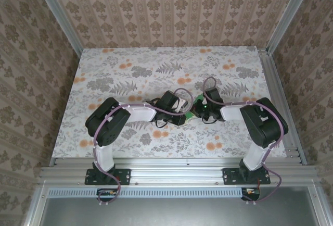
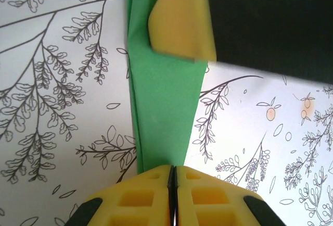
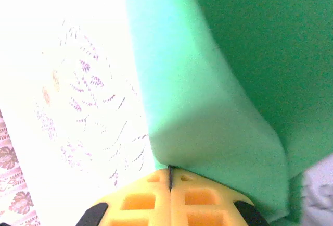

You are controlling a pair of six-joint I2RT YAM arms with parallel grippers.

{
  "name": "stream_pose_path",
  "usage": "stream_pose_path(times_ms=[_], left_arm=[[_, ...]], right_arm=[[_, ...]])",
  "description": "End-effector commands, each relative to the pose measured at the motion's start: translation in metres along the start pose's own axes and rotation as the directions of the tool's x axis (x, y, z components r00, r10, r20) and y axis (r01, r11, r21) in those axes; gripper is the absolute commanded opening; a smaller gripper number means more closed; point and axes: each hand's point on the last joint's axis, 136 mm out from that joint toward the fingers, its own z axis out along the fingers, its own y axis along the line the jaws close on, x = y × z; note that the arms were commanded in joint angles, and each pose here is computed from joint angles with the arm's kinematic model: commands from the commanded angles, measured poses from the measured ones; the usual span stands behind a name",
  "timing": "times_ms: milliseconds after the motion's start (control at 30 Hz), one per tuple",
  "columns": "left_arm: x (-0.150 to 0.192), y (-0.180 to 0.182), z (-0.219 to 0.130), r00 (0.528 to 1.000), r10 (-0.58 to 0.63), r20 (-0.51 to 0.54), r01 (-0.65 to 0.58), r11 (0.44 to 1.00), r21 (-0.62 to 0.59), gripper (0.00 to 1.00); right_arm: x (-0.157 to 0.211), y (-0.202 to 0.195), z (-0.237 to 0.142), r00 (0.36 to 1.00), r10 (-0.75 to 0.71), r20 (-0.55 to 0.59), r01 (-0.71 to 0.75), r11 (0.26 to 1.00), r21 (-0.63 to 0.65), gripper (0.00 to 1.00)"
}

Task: Fold a paper plane with a square sheet of paper (pick it up from the middle)
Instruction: Fold the wing for the fifth time at the center of the table.

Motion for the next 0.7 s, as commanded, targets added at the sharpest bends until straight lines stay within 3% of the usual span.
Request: stream_pose_path(times_ms=[0, 400, 667], left_arm=[[0.096, 0.057, 0.001, 0.951, -0.116, -0.287, 0.057, 0.977, -0.205, 0.11], [0.101, 0.056, -0.004, 0.948, -0.12, -0.296, 0.062, 0.978, -0.199, 0.1], [0.094, 0.053, -0.001, 0.951, -0.115, -0.289, 0.062, 0.981, -0.185, 0.1]], right_arm=[[-0.023, -0.025, 0.001, 0.998, 0.011, 0.059, -0.017, 0.995, 0.099, 0.03], [-0.046, -0.021, -0.003, 0.999, 0.019, 0.051, -0.023, 0.997, 0.08, 0.03], [-0.019, 0.017, -0.027, 1.0, 0.006, -0.031, -0.008, 0.998, -0.063, 0.04]])
